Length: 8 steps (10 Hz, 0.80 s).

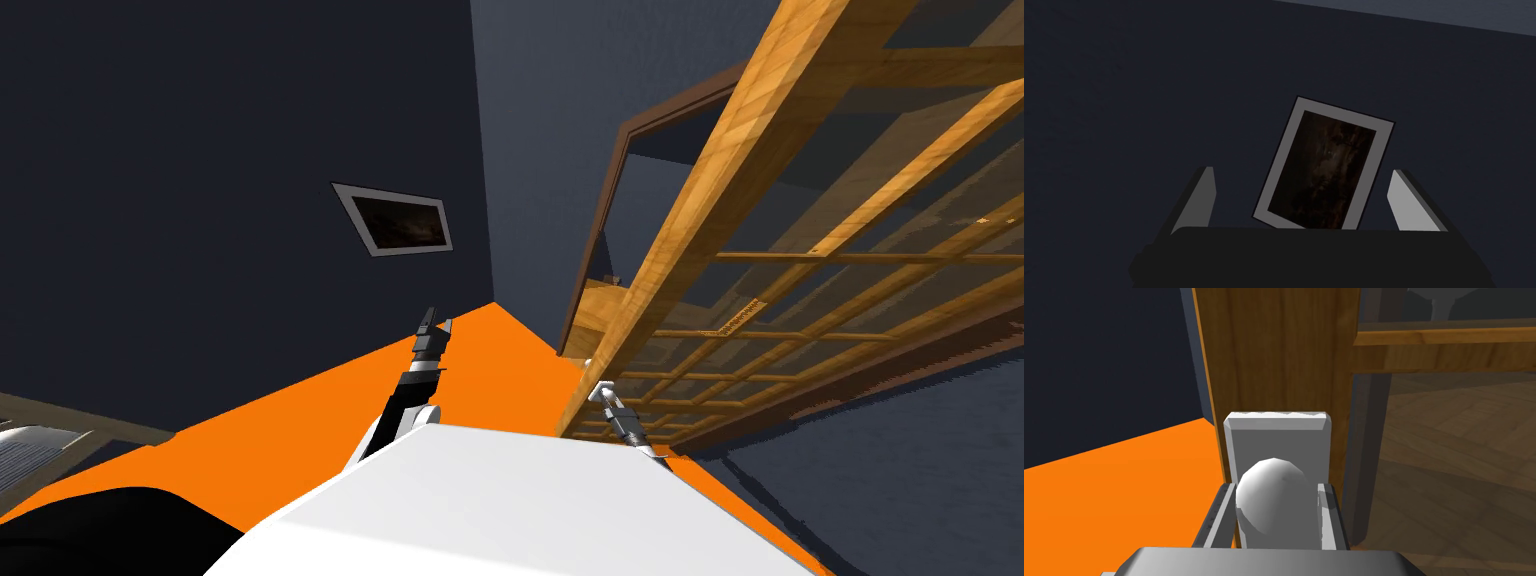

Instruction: Pull the door open

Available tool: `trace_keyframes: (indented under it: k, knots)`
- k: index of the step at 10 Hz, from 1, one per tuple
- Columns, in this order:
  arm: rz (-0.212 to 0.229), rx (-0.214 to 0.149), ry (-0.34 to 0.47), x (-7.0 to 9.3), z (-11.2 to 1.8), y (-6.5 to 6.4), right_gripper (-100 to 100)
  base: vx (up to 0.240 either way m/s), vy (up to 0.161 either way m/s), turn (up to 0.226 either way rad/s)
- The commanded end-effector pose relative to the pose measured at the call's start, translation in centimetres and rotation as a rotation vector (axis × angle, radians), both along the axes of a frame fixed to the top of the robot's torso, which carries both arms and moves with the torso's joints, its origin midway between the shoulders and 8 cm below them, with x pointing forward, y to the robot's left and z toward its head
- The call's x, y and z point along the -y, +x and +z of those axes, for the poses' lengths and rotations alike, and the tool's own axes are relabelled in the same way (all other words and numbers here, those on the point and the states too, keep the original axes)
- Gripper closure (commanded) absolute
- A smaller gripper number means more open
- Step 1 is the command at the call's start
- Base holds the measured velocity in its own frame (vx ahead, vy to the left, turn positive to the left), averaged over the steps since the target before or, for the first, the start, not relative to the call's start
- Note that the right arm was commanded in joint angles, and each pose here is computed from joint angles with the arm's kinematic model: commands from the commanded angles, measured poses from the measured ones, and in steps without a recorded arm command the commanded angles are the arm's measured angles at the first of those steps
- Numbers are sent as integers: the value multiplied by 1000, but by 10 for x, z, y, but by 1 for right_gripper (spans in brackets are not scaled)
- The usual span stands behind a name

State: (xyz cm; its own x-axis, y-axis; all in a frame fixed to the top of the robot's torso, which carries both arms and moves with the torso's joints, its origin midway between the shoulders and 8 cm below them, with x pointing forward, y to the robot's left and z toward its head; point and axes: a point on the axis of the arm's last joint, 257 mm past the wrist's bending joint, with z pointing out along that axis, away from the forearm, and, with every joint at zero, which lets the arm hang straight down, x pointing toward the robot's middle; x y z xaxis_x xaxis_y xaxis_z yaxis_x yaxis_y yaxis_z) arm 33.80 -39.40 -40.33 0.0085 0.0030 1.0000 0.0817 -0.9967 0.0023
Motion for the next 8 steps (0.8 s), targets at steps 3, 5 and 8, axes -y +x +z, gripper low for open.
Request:
trace_keyframes:
  k: [3, 5, 8]
  knots:
    - [16, -3, 2, 0, -1, -8, 100, -143, -53, 95]
    - [22, -1, 2, 1, 0, -11, 100, -180, -68, 149]
    - [36, 3, 2, 3, 1, -19, 100, -206, -72, 157]
